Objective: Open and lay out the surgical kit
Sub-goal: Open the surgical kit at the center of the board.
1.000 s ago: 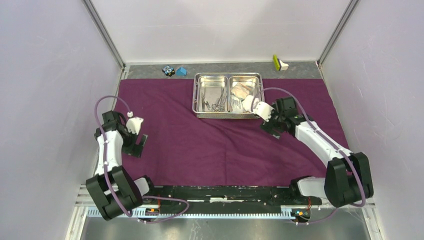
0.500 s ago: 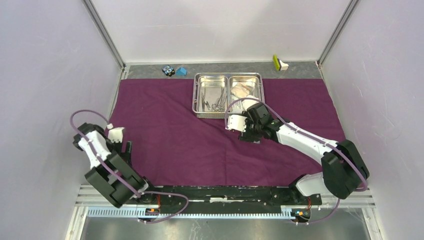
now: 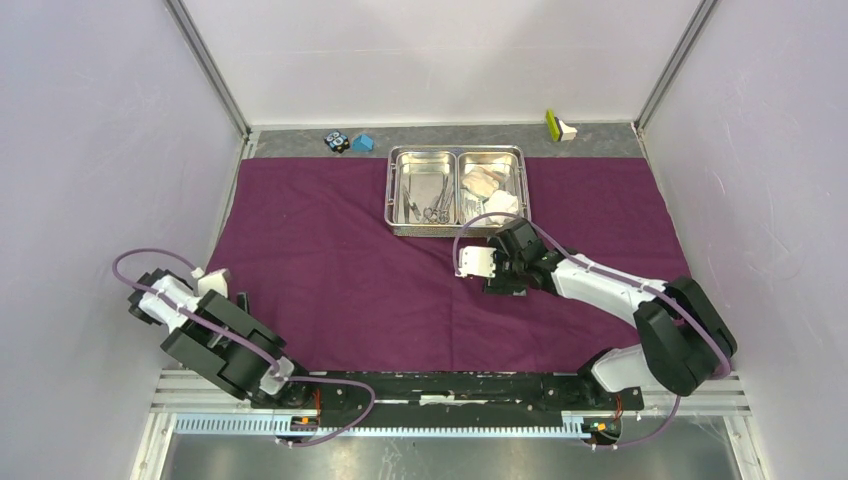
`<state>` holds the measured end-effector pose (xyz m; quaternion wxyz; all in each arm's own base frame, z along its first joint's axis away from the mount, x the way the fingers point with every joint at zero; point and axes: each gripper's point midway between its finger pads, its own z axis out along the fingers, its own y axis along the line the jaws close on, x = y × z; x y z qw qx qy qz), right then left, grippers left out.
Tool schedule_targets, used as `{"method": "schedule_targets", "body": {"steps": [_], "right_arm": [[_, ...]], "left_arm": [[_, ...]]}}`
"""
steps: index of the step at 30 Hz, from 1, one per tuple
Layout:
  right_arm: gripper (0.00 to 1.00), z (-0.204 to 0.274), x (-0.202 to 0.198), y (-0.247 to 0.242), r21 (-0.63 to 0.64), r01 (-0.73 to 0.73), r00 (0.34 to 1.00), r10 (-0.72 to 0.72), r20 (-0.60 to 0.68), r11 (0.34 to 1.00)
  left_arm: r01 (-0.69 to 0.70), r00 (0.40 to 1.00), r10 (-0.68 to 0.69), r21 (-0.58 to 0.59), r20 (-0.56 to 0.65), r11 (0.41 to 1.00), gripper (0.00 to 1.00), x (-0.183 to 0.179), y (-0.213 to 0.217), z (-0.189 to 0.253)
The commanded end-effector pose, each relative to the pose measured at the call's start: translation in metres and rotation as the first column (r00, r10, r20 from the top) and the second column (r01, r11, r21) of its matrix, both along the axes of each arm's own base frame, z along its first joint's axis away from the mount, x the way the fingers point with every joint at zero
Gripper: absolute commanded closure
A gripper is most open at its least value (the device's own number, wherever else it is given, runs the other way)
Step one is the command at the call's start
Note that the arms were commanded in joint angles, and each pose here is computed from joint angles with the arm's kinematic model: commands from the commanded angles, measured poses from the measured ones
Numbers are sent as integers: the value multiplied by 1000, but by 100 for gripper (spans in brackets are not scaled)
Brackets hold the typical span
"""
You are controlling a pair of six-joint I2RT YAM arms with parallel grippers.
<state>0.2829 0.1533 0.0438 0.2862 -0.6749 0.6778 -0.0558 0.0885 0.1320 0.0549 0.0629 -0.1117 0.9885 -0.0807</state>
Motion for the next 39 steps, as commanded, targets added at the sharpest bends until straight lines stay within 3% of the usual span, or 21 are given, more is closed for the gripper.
{"method": "schedule_targets", "body": {"steps": [1, 9, 13, 19, 26, 34, 39], "right_arm": [[21, 1, 9, 4, -8, -21, 999, 21, 41, 1000], [21, 5, 7, 2, -4, -13, 999, 13, 40, 1000], [21, 6, 5, -1, -8, -6, 999, 6, 45, 1000], [21, 8, 7, -3, -14, 6, 998, -5, 56, 1000], [21, 9, 10, -5, -33, 16, 998, -14, 63, 999], [21, 7, 10, -11, -66, 24, 998, -20, 64, 998], [21, 3, 10, -16, -89, 32, 998, -26, 65, 996]], "left_arm": [[-39, 999, 40, 59, -4, 997, 13, -5, 12, -8], [-56, 998, 56, 1, -9, 998, 18, 2, 14, -32], [-59, 998, 59, -48, -7, 997, 26, 6, 11, -44], [-49, 996, 59, -132, 69, 990, 60, 21, -1, -35], [-3, 984, 21, -101, 180, 995, 98, 52, -6, -6], [181, 968, -201, 135, 148, 974, 97, 115, -21, 22], [286, 947, -308, 193, 93, 938, 94, 168, -35, 29]]}}
